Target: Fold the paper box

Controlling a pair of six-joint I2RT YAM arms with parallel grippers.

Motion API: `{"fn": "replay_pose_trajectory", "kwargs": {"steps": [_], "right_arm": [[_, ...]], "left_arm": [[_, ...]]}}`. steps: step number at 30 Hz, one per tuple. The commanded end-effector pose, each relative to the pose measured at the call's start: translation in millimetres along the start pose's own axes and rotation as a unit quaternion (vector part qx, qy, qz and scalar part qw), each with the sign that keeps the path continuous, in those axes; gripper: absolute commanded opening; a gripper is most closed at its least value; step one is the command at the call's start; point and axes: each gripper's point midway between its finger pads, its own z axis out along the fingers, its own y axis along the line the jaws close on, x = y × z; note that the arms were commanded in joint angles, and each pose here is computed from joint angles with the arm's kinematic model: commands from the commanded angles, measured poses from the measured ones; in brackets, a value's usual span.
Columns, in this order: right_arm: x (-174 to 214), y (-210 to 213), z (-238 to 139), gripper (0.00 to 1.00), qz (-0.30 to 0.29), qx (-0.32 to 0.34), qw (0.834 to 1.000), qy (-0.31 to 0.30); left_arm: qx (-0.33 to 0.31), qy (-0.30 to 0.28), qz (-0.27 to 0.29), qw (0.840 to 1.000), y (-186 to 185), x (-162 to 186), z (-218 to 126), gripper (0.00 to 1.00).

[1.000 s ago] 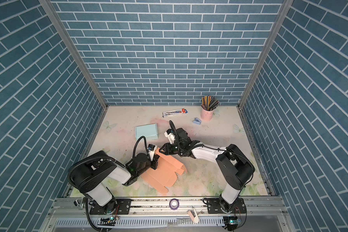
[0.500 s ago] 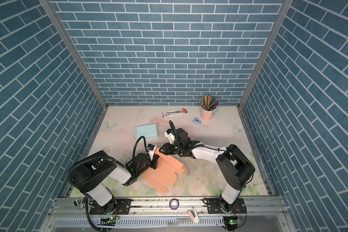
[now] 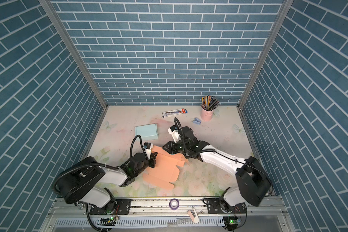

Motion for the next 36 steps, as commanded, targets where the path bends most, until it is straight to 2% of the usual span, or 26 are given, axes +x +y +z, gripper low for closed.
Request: {"fn": "replay_pose_trajectory", "kwargs": {"steps": [1, 5, 8, 18, 32, 36], "right_arm": [[-27, 18, -46, 0.28, -0.099, 0.036, 0.993, -0.048], [-39, 37, -84, 0.08, -0.149, 0.042, 0.985, -0.081], [-39, 35, -95, 0.00, -0.156, 0.061, 0.983, -0.080], [-15, 4, -73, 0.00, -0.136, 0.104, 0.985, -0.021], [-6, -8, -25, 0.00, -0.148, 0.120, 0.981, 0.025], [-10, 2, -13, 0.00, -0.152, 0.098, 0.983, 0.015]], "left_arm": [[-0.049, 0.029, -0.017, 0.998, 13, -4, -5, 0.08], [-0.078, 0.038, -0.045, 0.995, 23, -21, -12, 0.08], [-0.081, 0.033, -0.077, 0.993, 30, -32, -16, 0.08], [-0.086, 0.036, -0.091, 0.991, 30, -47, -26, 0.07], [-0.086, 0.040, -0.091, 0.991, 30, -47, -25, 0.07], [-0.070, 0.032, -0.092, 0.993, 25, -49, -24, 0.07]]}}
